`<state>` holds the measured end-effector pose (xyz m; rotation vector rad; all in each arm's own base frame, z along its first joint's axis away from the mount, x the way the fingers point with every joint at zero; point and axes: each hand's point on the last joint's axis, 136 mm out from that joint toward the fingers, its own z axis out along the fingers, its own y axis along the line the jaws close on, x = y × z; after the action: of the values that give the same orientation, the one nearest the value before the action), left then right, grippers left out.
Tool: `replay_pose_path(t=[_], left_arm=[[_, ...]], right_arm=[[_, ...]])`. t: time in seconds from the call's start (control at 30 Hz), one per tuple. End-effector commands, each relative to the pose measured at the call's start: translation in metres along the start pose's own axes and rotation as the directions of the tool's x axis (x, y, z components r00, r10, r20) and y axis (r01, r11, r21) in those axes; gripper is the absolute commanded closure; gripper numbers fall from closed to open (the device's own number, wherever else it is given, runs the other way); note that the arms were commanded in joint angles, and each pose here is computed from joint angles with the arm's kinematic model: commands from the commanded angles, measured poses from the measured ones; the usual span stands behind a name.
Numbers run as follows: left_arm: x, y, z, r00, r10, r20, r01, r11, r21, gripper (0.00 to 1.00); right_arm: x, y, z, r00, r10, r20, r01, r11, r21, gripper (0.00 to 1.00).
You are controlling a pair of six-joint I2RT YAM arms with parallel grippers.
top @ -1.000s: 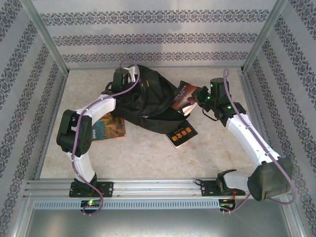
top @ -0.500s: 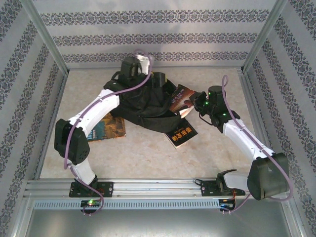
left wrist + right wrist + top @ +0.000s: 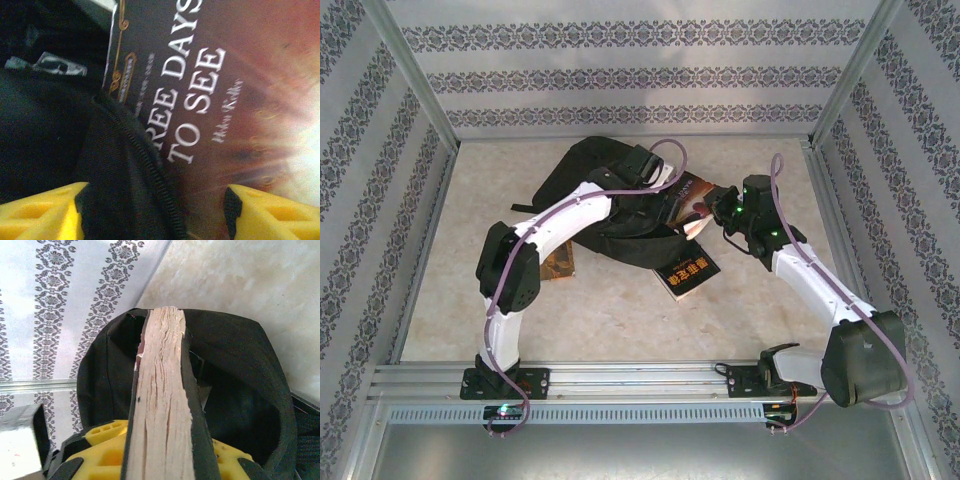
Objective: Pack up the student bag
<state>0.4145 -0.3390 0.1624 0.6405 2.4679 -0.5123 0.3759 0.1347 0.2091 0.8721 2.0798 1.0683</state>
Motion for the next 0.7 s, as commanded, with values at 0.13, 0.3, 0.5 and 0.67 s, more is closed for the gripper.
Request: replay_pose_path(t=[0.13, 0.3, 0.5, 0.67], left_arm=[[-0.001, 0.011, 0.0, 1.0, -0.004, -0.022, 0.002, 0.997, -0.083, 0.67], [-0.038, -0.003, -0.034, 0.987, -0.048, 0.155, 0.052, 0.998, -0.019, 1.0], [-0.068, -0.006, -0.11, 0.895, -0.129, 0.427, 0.135, 0.991, 0.016, 1.0], [-0.063, -0.003, -0.158, 0.806, -0.151, 0.573, 0.158, 0.987, 0.038, 1.0]], right_arm=[[-0.008, 0.035, -0.016, 1.0, -0.015, 0.02, 0.018, 0.99, -0.141, 1.0], [-0.011, 0.027, -0.029, 0.995, -0.08, 0.054, 0.084, 0.992, -0.094, 1.0], [-0.022, 0.019, -0.068, 0.969, -0.202, 0.139, 0.204, 0.979, 0.004, 1.0], [-0.019, 0.017, -0.077, 0.975, -0.173, 0.141, 0.177, 0.984, -0.014, 1.0]])
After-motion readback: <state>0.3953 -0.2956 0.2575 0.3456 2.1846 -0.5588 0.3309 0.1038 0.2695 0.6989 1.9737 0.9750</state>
